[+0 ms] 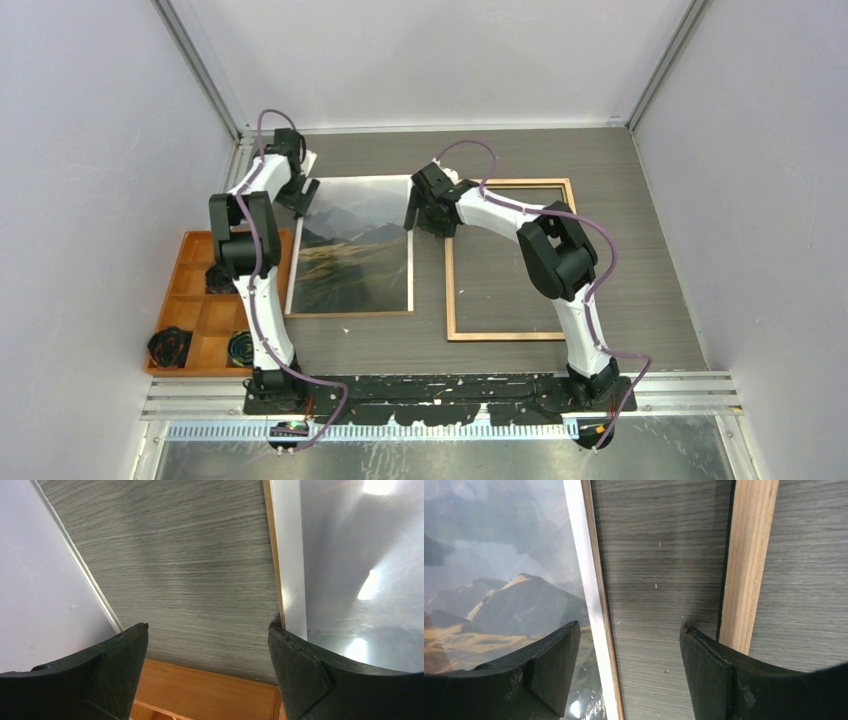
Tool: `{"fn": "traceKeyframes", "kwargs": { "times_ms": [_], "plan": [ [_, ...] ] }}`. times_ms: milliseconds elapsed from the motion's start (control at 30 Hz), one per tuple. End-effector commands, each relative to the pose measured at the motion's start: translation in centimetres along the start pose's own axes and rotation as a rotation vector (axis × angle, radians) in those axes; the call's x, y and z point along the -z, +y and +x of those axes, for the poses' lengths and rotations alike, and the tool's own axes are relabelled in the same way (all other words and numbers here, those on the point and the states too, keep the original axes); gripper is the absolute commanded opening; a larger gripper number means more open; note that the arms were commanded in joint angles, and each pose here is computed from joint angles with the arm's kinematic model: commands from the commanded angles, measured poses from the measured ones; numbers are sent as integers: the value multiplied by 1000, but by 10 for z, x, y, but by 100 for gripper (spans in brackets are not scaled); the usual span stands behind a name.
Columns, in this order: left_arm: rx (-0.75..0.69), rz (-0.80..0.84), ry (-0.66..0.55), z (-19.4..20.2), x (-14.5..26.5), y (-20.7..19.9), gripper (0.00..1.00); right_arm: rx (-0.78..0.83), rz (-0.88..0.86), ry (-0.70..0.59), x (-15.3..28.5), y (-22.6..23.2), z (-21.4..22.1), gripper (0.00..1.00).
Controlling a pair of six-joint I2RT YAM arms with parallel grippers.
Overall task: Put the photo into the frame
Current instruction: Pick up the photo frame item at the center of the board.
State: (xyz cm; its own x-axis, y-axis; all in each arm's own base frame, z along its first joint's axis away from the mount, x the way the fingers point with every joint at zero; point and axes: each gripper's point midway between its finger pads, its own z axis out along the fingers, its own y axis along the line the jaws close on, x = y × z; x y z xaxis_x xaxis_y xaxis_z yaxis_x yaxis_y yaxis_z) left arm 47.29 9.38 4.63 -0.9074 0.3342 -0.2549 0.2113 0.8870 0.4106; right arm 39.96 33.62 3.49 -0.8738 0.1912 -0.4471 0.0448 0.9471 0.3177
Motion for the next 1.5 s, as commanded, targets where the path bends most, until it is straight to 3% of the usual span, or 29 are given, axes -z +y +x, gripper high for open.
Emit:
{"fn": "traceKeyframes", "kwargs": {
  "times_ms": [0, 267, 567, 1100, 1467],
  "plan": [
    [14, 7, -19, -17, 2, -12, 92, -64, 33, -37, -13, -7, -2, 77],
    [-61, 24, -27, -23, 4, -43, 92, -160, -19, -31, -20, -3, -1, 74],
    [-116, -67, -37, -18, 7, -52, 90, -178, -68, -34, -12, 13, -6, 69],
    [-156, -93, -37, -14, 9, -60, 88, -55, -112, -123, 35, 58, -31, 62],
    [-167, -99, -35, -15, 11, -63, 88, -9, -99, -138, 54, 59, -31, 61]
  ]
}}
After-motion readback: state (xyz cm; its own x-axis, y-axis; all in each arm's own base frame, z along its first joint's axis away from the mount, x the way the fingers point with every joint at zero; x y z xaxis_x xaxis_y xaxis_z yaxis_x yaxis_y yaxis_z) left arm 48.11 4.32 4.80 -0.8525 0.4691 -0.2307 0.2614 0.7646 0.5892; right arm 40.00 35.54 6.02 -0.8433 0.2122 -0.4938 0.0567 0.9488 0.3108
